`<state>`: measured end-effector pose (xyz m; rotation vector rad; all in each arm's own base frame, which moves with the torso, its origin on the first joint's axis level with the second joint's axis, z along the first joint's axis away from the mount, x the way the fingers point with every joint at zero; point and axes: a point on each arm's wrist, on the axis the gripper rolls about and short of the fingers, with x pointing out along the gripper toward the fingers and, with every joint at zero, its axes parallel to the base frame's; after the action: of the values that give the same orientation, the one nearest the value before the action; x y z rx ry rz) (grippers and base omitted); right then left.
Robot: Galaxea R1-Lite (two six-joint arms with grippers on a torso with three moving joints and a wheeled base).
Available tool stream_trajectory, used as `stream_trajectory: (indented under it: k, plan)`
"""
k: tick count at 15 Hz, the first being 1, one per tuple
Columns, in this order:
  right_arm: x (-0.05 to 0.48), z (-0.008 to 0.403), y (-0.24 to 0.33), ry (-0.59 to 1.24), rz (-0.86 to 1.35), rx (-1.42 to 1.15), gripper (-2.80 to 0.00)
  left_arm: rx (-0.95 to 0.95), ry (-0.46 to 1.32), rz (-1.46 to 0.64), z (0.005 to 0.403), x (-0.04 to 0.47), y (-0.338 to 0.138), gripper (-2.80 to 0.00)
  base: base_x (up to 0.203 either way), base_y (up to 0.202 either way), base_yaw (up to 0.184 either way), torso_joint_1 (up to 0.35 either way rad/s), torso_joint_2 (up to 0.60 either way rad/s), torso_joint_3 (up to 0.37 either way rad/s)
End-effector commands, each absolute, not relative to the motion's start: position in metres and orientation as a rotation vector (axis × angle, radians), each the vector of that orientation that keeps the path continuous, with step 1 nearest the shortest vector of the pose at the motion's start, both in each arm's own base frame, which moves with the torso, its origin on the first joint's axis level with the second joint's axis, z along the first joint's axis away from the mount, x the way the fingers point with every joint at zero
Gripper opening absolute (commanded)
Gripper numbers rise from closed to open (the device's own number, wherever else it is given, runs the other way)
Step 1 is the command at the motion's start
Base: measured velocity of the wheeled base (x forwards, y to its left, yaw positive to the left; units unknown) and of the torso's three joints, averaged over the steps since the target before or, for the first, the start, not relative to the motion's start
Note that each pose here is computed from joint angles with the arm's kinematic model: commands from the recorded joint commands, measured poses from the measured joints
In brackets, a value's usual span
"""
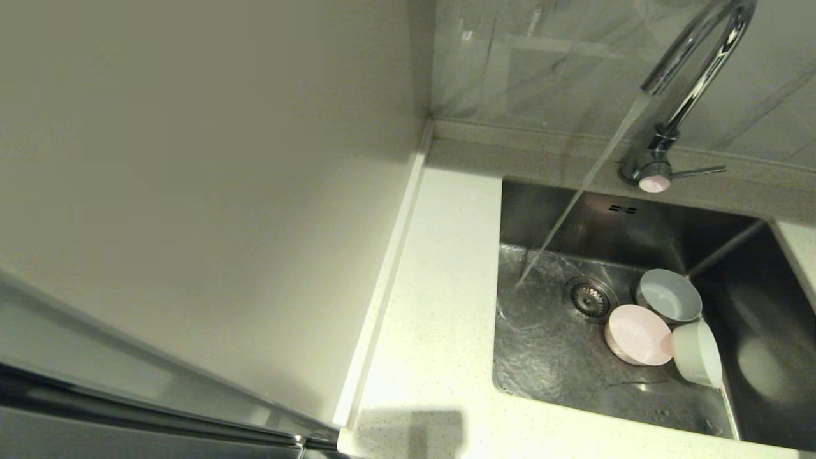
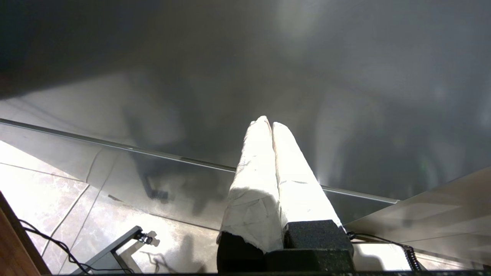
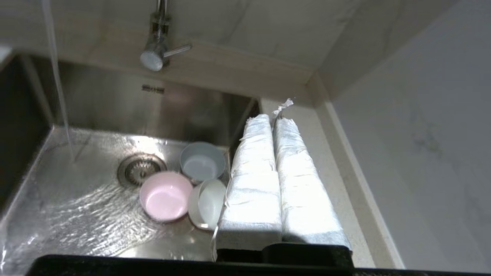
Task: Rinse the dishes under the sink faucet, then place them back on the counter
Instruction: Put a bowl into the sink
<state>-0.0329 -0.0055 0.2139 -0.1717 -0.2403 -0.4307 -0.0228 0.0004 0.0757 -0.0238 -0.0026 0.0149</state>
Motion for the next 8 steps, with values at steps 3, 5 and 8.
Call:
stream_trajectory:
  k: [3,5,8]
  plan:
    - [-0.057,0.181,-0.008,-0.273,-0.425,-0.169,-2.80,-0.024,-0.007,0.015,0.076,-0.023,0.000,-2.80,0.000,0.000,0.000,0.000,0.00,0.000]
    - [-0.068,0.163,-0.008,-0.251,-0.430,-0.179,-2.80,-0.025,-0.006,0.014,0.076,-0.023,0.000,-2.80,0.000,0.000,0.000,0.000,0.00,0.000]
    - [-0.067,0.162,-0.009,-0.236,-0.424,-0.186,-2.80,-0.025,-0.006,0.015,0.076,-0.023,0.000,-2.80,0.000,0.000,0.000,0.000,0.00,0.000]
